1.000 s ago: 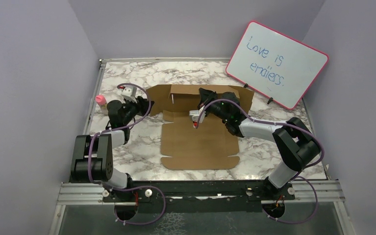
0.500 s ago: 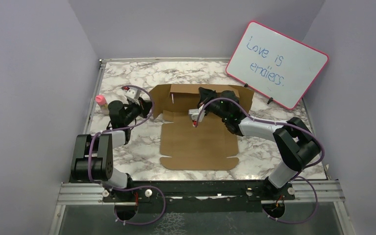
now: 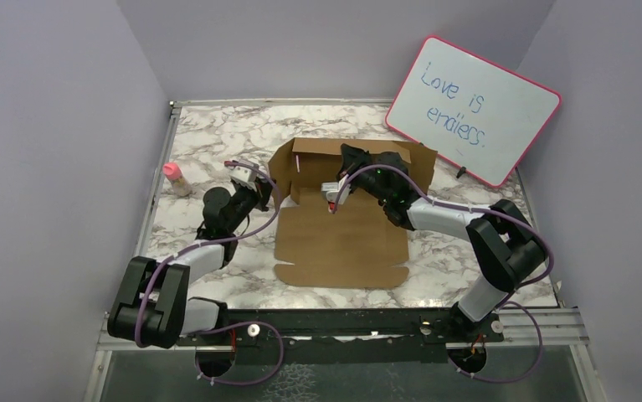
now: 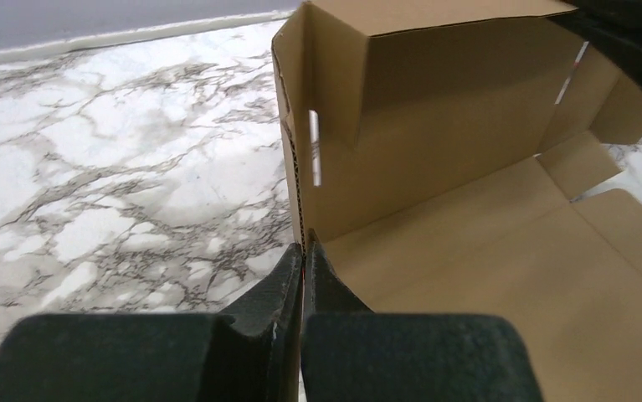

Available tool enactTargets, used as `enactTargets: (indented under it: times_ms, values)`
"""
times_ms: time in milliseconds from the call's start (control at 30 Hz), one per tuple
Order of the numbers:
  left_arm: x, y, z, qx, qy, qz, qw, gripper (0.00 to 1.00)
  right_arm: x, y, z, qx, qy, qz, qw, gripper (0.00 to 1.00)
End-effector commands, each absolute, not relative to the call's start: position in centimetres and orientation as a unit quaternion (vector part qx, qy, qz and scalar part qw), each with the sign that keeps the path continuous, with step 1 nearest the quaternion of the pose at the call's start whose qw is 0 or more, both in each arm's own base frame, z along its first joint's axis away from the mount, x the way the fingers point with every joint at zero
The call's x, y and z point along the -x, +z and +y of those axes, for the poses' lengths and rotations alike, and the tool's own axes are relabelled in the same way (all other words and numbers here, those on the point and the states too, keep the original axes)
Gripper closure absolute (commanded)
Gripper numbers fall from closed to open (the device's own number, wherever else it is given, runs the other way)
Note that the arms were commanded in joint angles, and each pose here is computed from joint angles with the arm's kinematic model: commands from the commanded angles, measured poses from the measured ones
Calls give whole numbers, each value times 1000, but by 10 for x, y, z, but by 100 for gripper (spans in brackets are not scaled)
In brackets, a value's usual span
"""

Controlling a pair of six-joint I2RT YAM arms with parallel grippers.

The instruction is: Fold the paper box

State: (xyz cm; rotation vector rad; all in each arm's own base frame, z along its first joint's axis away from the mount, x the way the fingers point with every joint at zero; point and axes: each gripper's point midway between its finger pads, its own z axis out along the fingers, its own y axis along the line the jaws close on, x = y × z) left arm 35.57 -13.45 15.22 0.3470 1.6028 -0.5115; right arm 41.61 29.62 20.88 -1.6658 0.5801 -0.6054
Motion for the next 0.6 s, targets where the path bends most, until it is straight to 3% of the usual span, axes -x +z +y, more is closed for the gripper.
enactTargets:
  times_ms: [0,567]
  values:
    - [-348,181,-152,-147,-249,675,679,100,-417,205,305,726,-267,229,590,99]
    - [-324,159,-186,-142,-261,700,650,100,-404,195,302,725,-280,198,597,99]
